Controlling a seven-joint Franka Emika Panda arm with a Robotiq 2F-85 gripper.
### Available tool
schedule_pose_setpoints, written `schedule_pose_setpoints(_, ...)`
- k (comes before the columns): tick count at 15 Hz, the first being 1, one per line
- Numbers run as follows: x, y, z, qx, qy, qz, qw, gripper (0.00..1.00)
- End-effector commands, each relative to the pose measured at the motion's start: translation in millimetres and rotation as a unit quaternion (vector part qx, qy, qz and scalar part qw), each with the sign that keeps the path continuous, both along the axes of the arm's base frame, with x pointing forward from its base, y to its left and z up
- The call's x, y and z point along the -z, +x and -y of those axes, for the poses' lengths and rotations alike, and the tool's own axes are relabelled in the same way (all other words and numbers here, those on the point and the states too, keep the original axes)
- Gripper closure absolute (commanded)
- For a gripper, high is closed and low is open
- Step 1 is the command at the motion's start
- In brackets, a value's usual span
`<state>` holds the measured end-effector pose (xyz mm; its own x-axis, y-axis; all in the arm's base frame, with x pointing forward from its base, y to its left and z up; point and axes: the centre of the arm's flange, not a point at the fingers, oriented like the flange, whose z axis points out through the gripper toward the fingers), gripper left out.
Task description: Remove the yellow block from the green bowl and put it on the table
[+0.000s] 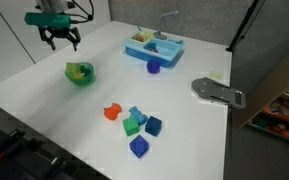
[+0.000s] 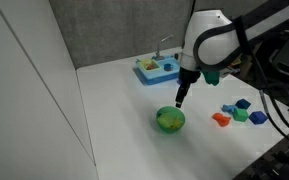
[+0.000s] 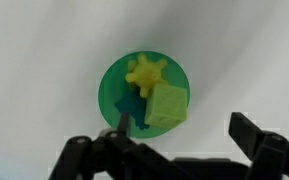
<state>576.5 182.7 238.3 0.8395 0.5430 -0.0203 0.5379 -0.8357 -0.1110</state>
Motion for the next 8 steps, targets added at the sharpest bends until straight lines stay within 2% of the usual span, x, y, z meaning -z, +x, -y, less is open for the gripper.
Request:
schedule_pose_setpoints(1, 22.3, -10.9, -1.0, -0.002, 0.019, -0.003, 0.9998, 0.00)
schedule_pose_setpoints(8, 58.3, -16.8, -18.5, 0.030, 0.009, 0.002, 0.9995, 0.00)
